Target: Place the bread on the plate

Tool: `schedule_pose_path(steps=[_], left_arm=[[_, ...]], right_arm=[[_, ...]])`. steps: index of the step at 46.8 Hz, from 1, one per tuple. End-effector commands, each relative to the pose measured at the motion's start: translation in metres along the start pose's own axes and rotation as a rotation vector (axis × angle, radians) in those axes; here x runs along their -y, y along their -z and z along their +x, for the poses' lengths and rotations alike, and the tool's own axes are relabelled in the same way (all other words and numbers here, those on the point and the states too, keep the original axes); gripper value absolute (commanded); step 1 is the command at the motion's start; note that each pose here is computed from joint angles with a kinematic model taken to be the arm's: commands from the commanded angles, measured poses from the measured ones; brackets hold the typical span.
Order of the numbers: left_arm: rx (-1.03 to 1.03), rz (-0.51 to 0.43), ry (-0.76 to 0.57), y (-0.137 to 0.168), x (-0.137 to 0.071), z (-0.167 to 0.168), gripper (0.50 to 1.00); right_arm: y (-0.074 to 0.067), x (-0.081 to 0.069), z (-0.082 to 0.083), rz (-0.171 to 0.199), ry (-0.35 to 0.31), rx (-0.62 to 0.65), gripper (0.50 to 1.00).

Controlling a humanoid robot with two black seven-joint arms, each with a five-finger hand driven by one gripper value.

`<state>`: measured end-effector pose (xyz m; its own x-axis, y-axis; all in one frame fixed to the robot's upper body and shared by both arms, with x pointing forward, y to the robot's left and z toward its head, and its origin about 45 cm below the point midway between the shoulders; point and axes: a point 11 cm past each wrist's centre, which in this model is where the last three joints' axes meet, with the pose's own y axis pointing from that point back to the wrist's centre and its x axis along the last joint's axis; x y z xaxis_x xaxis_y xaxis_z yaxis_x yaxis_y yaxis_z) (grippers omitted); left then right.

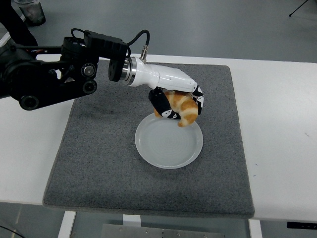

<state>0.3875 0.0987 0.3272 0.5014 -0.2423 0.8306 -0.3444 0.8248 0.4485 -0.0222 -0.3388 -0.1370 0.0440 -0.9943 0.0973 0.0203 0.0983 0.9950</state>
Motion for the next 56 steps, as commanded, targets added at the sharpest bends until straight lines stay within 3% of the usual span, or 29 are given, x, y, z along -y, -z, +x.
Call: schedule_pose_path(steps=[1,18,40,56], left_arm=[[-0.009,0.004,0.006,0.003,0.001,-0.006,0.5],[-0.026,-0.005,0.058,0.002,0.018,-0.027,0.5],[-0.024,0.035,0.127,0.017,0.021,-0.061,0.5],[-0.021,0.04,0.138,0.019,0.029,-0.068,0.5]], right_arm=[[0.0,0.0,0.0,0.0,0.0,0.0,0.952],[0.0,0.0,0.0,0.0,0.0,0.0,0.952],[0.0,0.0,0.0,0.0,0.0,0.0,0.952],[0.0,0.0,0.0,0.0,0.0,0.0,0.952]])
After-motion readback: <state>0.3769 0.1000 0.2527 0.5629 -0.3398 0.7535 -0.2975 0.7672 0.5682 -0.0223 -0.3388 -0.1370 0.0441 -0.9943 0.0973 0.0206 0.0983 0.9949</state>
